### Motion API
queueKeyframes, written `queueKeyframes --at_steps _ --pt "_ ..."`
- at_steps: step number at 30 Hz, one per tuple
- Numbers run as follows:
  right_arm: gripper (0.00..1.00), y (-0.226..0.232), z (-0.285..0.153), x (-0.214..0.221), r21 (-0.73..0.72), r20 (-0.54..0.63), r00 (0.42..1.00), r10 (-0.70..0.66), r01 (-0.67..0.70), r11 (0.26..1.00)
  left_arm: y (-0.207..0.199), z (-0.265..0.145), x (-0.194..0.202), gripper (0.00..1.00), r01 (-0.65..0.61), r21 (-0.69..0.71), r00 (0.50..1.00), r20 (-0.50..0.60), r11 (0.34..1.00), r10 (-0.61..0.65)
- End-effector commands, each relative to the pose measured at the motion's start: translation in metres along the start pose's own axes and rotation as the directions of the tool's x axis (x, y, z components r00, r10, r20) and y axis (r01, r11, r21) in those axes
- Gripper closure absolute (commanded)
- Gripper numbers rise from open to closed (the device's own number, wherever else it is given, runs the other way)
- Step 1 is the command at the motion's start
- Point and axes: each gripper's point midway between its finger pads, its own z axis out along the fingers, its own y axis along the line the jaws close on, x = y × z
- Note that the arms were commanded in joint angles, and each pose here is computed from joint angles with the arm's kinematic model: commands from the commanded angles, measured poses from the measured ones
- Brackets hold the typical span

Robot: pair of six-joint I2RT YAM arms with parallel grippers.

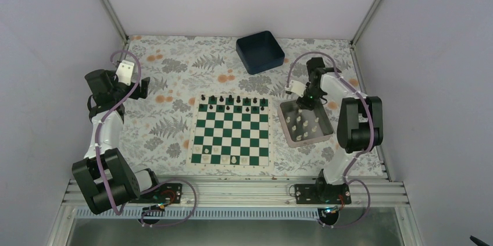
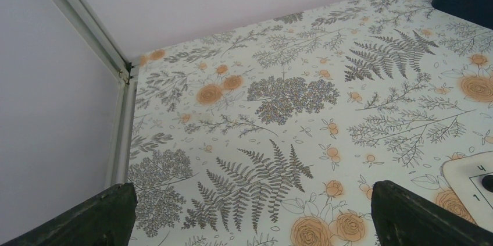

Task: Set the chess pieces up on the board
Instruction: Pick up the chess piece from the storage box.

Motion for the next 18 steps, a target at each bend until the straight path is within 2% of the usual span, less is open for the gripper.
queueKeyframes --at_steps 1,10,18 --pt "0.68 0.005 0.017 0.002 -0.048 0.016 1.0 0.005 -0.005 0.999 -0.002 -0.003 -0.003 0.0 0.001 0.01 1.0 0.015 1.0 -0.001" --pt "0.71 0.009 0.027 0.014 -0.067 -0.009 1.0 0.021 -0.022 0.998 -0.002 -0.002 -0.002 0.0 0.002 0.013 1.0 0.013 1.0 -0.002" --pt "0.93 0.008 0.027 0.014 -0.067 0.0 1.0 0.028 -0.027 0.997 -0.002 -0.002 -0.002 0.0 0.003 0.014 1.0 0.011 1.0 -0.003"
